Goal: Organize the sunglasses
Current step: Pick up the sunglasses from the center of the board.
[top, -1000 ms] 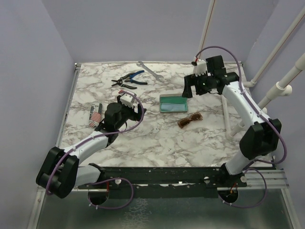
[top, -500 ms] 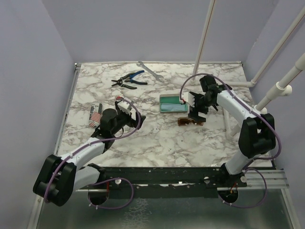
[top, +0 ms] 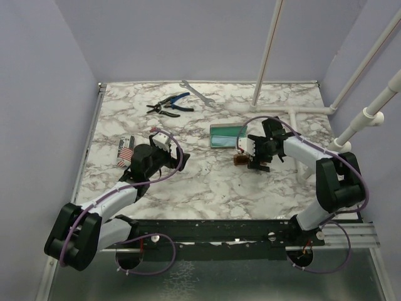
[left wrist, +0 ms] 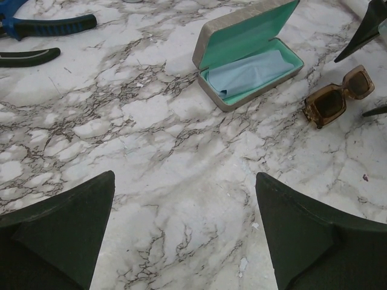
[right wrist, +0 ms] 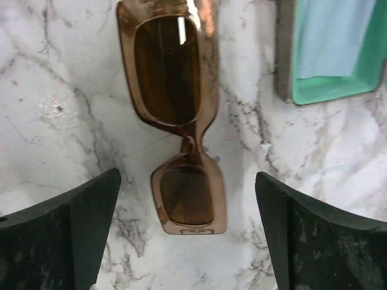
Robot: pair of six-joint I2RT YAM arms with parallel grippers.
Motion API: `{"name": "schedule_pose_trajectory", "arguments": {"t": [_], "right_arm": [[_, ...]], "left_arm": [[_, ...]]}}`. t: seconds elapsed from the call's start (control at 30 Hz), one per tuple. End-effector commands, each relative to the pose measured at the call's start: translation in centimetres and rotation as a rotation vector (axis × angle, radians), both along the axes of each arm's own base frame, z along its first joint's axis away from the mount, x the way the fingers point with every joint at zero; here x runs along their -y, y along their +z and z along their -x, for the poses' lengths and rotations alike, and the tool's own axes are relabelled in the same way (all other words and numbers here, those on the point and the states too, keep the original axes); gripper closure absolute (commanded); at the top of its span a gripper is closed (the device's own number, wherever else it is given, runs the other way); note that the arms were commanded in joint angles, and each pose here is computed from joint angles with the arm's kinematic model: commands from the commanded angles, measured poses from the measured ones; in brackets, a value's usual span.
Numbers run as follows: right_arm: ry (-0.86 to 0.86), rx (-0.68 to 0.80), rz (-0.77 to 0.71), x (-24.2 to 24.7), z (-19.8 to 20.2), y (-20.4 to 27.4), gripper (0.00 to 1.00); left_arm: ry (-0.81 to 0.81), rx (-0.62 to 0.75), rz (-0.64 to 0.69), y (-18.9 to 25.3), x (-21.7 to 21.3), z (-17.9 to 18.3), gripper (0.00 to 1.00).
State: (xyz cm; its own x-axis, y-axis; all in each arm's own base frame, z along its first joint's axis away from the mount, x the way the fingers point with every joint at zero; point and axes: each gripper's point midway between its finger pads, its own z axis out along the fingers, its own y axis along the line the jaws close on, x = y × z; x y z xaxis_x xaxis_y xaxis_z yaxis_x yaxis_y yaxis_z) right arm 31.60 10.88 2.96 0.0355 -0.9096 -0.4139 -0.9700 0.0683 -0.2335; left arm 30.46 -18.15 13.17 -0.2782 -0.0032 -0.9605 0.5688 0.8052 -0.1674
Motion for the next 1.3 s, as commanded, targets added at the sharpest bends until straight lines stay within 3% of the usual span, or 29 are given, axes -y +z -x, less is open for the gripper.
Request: {"name": "schedule_pose_trajectory", "arguments": {"t": [0.0, 0.3, 0.5, 0.93, 1.13, 1.27], "right_arm": [[0.034, 0.051, -0.010, -0.8, -1.9, 1.0, 0.05], [0.011, -0.097, -0.048, -0.5, -1.2, 0.4, 0.15], [-0.006, -0.126, -0.029, 0.9, -0.8, 0.1, 0.31], [0.044, -0.124, -0.053, 0.5, 0.2, -1.4, 0.34], [0.063, -0.141, -0.054, 0.5, 0.9, -0.9, 0.67], [0.087, -0.115, -0.071, 0.3, 1.2, 0.8, 0.76]], "left_arm": [[-0.002, 0.002, 0.026, 0.3, 0.1, -0.2, 0.01], [0.015, 0.015, 0.012, 0.4, -0.4, -0.5, 0.01], [0.021, 0.011, 0.017, 0.3, -0.5, -0.5, 0.01], [0.024, 0.002, 0.007, -0.1, -0.6, -0.8, 0.01], [0.025, 0.002, 0.000, -0.2, -0.7, -0.9, 0.01], [0.024, 0.002, -0.001, -0.2, -0.7, -0.9, 0.01]]}}
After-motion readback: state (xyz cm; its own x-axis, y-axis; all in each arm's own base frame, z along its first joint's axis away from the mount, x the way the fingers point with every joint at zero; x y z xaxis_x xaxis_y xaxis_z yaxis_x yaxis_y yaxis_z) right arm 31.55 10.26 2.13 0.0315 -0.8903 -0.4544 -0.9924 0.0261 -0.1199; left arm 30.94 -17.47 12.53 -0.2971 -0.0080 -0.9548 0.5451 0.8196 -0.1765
